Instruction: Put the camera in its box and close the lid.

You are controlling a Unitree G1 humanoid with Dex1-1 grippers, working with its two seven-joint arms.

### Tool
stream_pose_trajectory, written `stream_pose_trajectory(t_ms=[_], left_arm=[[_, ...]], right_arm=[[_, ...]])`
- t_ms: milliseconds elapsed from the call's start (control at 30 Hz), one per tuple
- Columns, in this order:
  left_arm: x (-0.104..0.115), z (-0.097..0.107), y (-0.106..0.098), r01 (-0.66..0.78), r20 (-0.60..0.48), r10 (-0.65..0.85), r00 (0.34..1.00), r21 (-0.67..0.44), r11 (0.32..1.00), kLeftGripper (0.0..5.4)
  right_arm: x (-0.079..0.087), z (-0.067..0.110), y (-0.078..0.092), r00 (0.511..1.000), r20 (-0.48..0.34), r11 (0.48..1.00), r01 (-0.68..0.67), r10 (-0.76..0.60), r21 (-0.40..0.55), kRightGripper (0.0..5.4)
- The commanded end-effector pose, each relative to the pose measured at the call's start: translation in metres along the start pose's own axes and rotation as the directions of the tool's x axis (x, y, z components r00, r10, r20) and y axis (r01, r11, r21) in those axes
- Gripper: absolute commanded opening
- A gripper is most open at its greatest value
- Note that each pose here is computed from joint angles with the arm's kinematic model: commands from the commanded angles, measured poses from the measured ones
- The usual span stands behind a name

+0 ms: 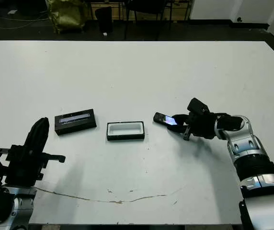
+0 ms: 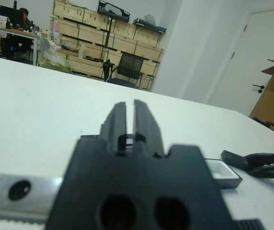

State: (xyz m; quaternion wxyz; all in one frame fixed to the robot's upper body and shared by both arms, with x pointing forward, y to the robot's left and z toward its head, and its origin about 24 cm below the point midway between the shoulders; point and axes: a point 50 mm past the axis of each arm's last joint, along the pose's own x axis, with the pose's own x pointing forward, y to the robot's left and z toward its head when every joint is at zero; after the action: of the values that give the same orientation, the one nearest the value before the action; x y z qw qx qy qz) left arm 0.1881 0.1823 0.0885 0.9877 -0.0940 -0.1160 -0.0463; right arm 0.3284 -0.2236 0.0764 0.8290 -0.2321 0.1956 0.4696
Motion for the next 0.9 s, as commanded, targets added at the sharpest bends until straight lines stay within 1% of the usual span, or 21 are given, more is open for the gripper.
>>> stream_pose_trajectory(t_ms=[33,100,200,300,367,433,533,633,700,900], left_arm=[[-0.004,-0.005,0.002,-0.005,-0.035,0.005,0.999,0.001,1.000,0.00],[-0.005,-0.005,0.002,-0.004,-0.033,0.004,0.999,0.003,1.000,0.00],[-0.005,-0.006,0.002,-0.004,-0.029,0.004,1.000,0.014,1.000,0.00],[-0.006,-0.007,0.001,0.003,-0.026,-0.003,1.000,0.000,1.000,0.00],[-0.006,-0.008,0.001,-0.003,-0.032,0.003,0.999,-0.011,1.000,0.00],[-0.007,-0.009,0.000,-0.005,-0.038,0.005,0.999,-0.022,1.000,0.00],[-0.007,-0.010,-0.002,-0.004,-0.042,0.003,0.999,-0.024,1.000,0.00],[-0.007,-0.011,-0.002,0.001,-0.035,-0.001,0.999,-0.015,1.000,0.00],[-0.007,-0.011,-0.001,0.003,-0.028,-0.003,1.000,-0.007,1.000,0.00],[-0.007,-0.013,-0.002,-0.008,-0.035,0.007,0.999,-0.028,1.000,0.00]], right_arm=[[-0.004,0.002,-0.003,0.999,0.001,0.998,-0.035,0.035,0.050,0.52],[-0.007,0.016,-0.009,0.998,0.051,0.999,-0.036,0.034,0.037,0.49],[-0.009,0.041,-0.017,0.995,0.087,0.999,-0.046,0.048,-0.028,0.48],[-0.007,0.066,-0.019,0.983,0.158,0.994,-0.084,0.095,-0.075,0.48],[-0.002,0.080,-0.018,0.975,0.171,0.988,-0.125,0.140,-0.093,0.48],[0.004,0.091,-0.015,0.973,0.155,0.982,-0.152,0.169,-0.115,0.48],[0.015,0.100,-0.010,0.965,0.127,0.965,-0.210,0.231,-0.157,0.48],[0.025,0.104,-0.005,0.954,0.100,0.951,-0.266,0.283,-0.155,0.48],[0.030,0.106,-0.003,0.947,0.090,0.943,-0.292,0.309,-0.162,0.48],[0.041,0.116,0.005,0.933,0.039,0.917,-0.344,0.358,-0.200,0.48]])
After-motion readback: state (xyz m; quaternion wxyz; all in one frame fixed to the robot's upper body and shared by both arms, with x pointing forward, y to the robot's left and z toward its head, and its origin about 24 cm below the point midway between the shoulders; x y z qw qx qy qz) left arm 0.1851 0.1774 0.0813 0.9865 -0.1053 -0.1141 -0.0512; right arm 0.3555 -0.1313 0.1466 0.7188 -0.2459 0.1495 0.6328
